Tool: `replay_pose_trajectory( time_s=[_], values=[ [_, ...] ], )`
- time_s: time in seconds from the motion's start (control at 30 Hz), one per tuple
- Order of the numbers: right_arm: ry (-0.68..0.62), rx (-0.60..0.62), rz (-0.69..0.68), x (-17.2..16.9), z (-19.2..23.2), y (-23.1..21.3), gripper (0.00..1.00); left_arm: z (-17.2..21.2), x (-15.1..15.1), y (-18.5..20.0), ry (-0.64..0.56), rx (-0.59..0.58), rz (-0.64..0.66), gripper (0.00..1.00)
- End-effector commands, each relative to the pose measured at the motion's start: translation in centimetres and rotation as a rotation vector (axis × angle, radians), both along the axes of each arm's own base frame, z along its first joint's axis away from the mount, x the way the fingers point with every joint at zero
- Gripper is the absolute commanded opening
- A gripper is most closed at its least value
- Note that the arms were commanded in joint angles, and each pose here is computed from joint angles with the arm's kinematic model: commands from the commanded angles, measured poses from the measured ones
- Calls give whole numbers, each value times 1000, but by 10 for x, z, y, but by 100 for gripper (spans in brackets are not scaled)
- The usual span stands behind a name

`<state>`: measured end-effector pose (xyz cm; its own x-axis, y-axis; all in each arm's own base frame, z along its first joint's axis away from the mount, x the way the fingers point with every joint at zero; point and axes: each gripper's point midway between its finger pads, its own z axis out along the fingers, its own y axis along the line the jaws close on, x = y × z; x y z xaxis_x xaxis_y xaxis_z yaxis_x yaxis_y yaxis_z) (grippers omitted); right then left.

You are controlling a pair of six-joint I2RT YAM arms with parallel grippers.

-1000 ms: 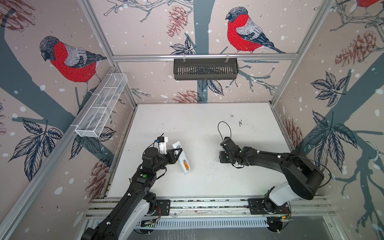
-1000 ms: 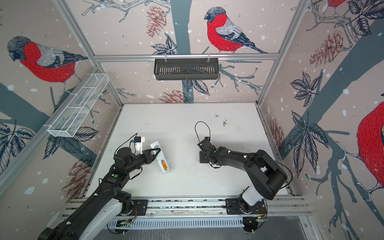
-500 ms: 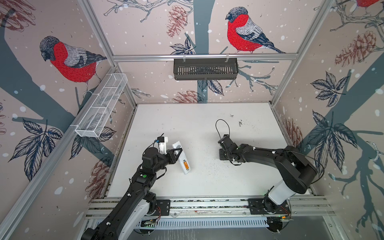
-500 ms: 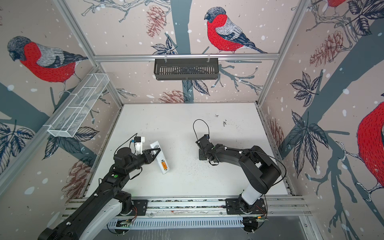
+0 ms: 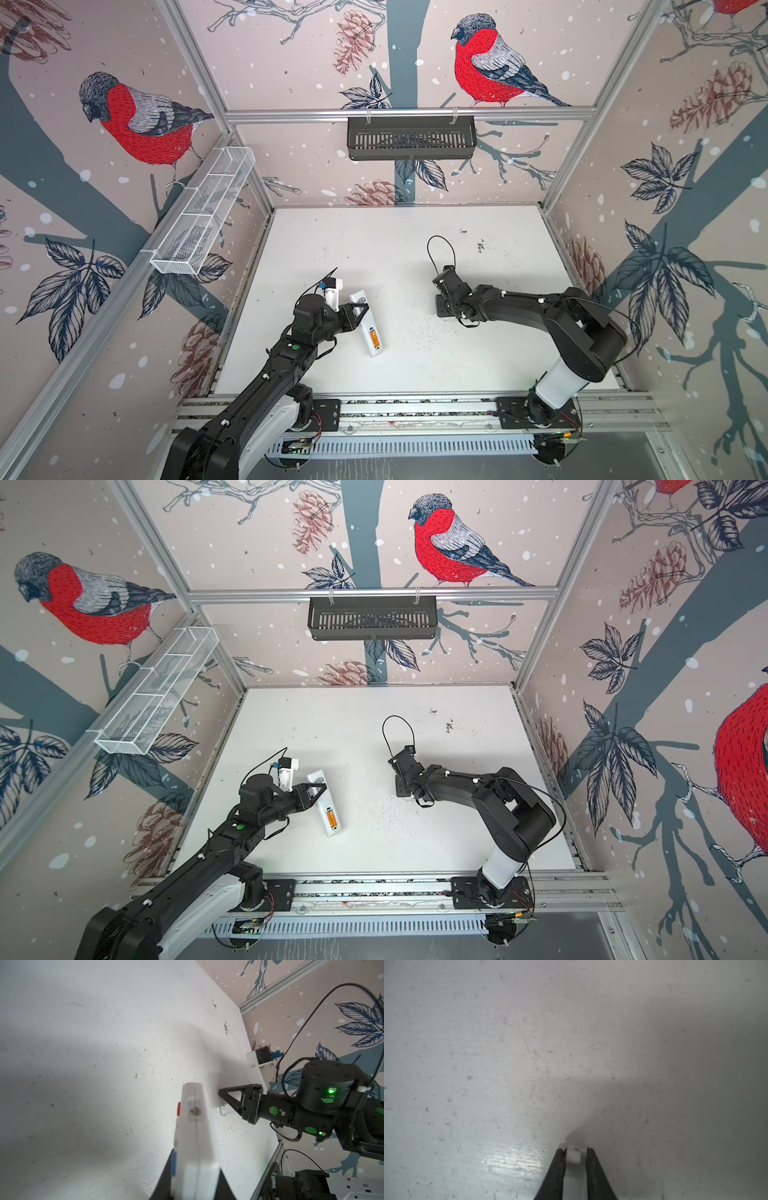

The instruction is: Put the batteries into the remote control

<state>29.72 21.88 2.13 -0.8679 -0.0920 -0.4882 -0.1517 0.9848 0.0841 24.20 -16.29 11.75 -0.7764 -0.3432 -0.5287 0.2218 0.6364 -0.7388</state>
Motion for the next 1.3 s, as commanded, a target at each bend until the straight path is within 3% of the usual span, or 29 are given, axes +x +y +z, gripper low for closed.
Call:
replay_pose_trajectory(
  time_s=[0.0,0.43,0.6,1.13,1.27],
  values=[
    [1,-19,29,-2,0,1,18,-1,6,-1,-6,-4,10,0],
    [-39,-12,95,2,9,11,15,-23,14,-5,65,1,10,2],
    [-82,47,167,-3,24,29,15,-31,14,-2,94,22,23,29],
    [-220,283,347,-32,75,70,15,-54,17,14,194,84,74,68],
    [-254,333,381,-38,86,77,15,-51,17,15,193,102,64,84]
  ],
)
